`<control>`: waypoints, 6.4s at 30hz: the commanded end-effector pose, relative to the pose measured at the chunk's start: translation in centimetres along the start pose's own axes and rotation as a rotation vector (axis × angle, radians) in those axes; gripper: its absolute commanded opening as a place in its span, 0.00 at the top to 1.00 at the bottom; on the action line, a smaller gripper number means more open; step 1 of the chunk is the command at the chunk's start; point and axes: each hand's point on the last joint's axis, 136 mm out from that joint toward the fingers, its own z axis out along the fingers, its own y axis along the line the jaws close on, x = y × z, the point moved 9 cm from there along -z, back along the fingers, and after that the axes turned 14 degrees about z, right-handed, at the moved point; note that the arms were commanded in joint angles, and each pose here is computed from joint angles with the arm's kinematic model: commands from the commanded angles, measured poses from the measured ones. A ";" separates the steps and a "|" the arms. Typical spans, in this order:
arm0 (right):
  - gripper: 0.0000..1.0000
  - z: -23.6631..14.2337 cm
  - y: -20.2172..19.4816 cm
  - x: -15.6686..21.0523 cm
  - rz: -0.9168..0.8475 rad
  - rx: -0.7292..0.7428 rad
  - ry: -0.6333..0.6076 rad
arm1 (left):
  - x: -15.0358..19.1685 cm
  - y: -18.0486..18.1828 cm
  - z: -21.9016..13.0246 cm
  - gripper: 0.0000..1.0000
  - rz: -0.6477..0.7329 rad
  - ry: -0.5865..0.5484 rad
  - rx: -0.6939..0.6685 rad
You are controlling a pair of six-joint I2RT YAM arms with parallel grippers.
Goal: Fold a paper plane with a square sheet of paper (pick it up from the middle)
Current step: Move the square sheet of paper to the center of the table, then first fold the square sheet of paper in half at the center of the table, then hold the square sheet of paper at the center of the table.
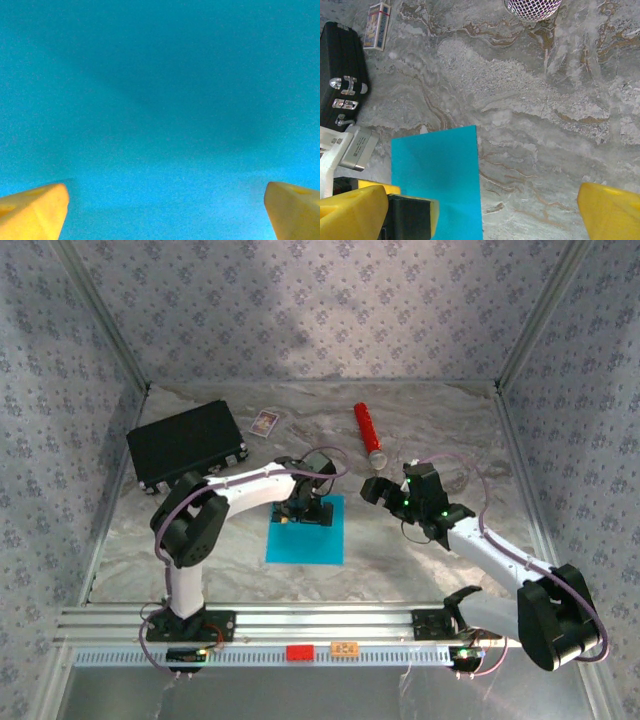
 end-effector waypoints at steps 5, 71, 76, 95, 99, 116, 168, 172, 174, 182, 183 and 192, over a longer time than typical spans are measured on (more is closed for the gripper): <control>0.01 0.3 -0.4 0.1 0.022 0.025 0.015 | 0.0 -0.6 0.5 0.00 0.002 0.045 -0.030; 0.01 0.2 -0.7 -0.1 0.041 0.042 -0.008 | 0.8 -0.8 1.9 0.14 -0.047 -0.012 -0.008; 0.01 0.0 -0.8 -0.2 0.056 0.060 -0.031 | 0.3 -1.0 0.2 0.34 -0.049 -0.107 0.034; 0.01 -2.6 -0.8 -1.5 0.053 0.105 -0.173 | -1.4 -2.6 -6.0 0.59 -0.137 -0.460 0.651; 0.01 -3.1 -1.2 -1.7 0.046 0.087 -0.167 | -1.8 -2.8 -5.6 0.59 -0.192 -0.496 0.839; 0.02 -2.4 -2.4 -1.7 0.117 0.015 -0.086 | -1.0 -3.8 0.8 0.59 -0.296 -0.388 0.847; 0.01 0.2 -1.0 -0.8 0.067 -0.004 0.049 | 1.4 -1.1 1.4 0.51 -0.121 -0.305 0.329; 0.01 0.3 -1.0 -0.7 0.067 -0.002 0.052 | 1.5 -0.8 1.8 0.52 -0.138 -0.297 0.313; 0.01 0.2 -1.0 -0.7 0.066 -0.004 0.051 | 1.4 -0.7 1.8 0.52 -0.137 -0.299 0.310; 0.01 0.3 -1.1 -0.7 0.068 0.005 0.050 | 1.7 0.0 2.1 0.52 -0.188 -0.285 0.268; 0.01 0.3 -1.1 -0.7 0.068 0.005 0.049 | 1.7 0.0 2.1 0.52 -0.193 -0.290 0.269; 0.01 0.4 -1.2 -0.8 0.073 0.011 0.047 | 1.6 -0.3 2.5 0.57 -0.149 -0.261 0.263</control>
